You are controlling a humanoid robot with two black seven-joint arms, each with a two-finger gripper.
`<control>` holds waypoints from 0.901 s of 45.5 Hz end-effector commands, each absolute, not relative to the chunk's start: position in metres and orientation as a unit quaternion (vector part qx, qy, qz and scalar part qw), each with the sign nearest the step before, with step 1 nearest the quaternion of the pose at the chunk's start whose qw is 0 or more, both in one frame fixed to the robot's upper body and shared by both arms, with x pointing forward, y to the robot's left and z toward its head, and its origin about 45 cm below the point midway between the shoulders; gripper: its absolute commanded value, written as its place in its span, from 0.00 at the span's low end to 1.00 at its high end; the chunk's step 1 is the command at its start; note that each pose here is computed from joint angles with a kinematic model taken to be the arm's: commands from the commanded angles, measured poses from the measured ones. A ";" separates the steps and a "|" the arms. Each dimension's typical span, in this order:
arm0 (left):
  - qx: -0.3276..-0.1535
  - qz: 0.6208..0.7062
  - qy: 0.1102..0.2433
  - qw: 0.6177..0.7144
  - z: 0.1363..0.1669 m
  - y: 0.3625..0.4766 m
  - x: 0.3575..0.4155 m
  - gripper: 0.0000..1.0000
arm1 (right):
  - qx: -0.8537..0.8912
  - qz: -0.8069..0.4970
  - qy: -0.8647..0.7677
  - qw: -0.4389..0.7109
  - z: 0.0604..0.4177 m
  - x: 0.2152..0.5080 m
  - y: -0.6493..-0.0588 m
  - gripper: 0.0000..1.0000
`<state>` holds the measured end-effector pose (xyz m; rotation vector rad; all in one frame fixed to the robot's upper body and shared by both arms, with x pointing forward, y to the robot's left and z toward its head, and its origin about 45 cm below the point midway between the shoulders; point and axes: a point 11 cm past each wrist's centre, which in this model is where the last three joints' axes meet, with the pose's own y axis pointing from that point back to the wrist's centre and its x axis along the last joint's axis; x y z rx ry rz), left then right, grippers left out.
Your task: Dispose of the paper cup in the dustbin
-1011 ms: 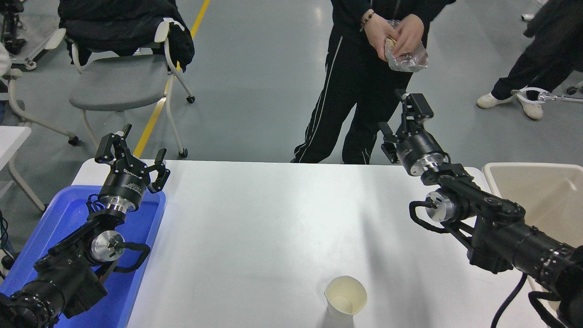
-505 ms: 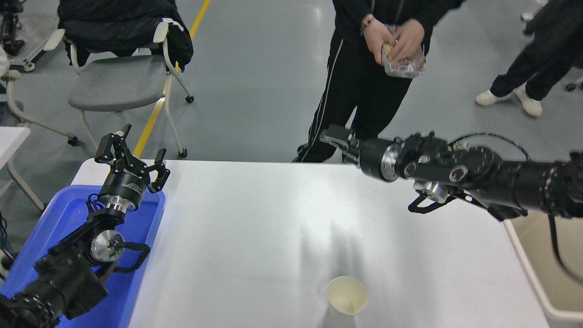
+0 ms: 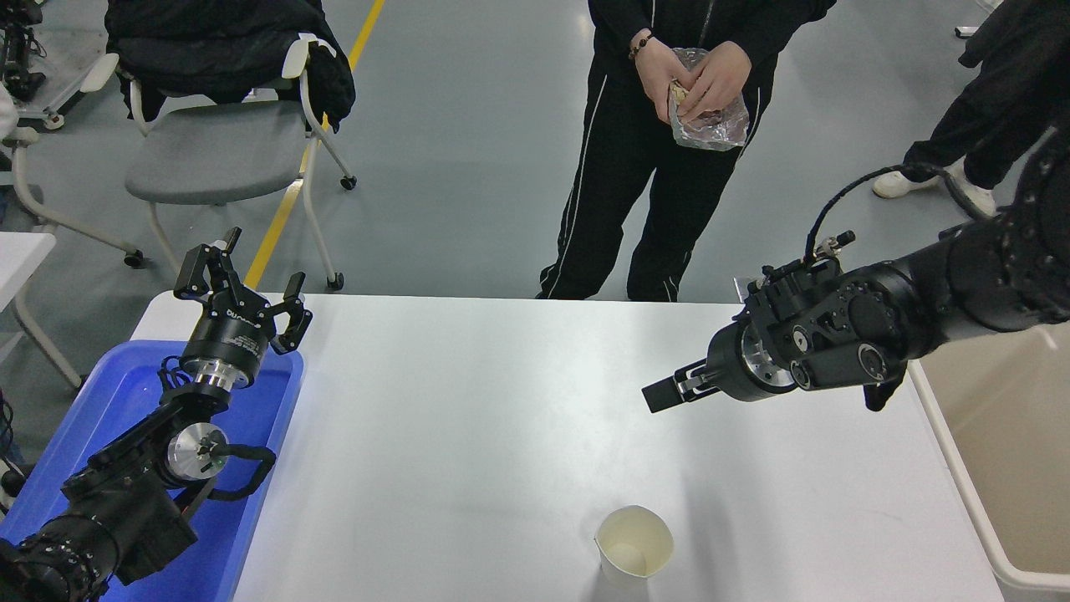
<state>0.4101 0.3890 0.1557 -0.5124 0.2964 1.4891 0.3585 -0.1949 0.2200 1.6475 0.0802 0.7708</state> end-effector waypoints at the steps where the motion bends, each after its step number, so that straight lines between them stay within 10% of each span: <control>1: -0.230 0.667 0.133 0.696 0.1556 0.389 0.4101 1.00 | 0.719 0.328 0.106 0.603 0.209 0.325 -0.187 0.99; 41: -0.230 0.667 0.133 0.696 0.1556 0.389 0.4101 1.00 | 0.786 0.260 0.100 0.552 0.127 0.287 -0.169 0.99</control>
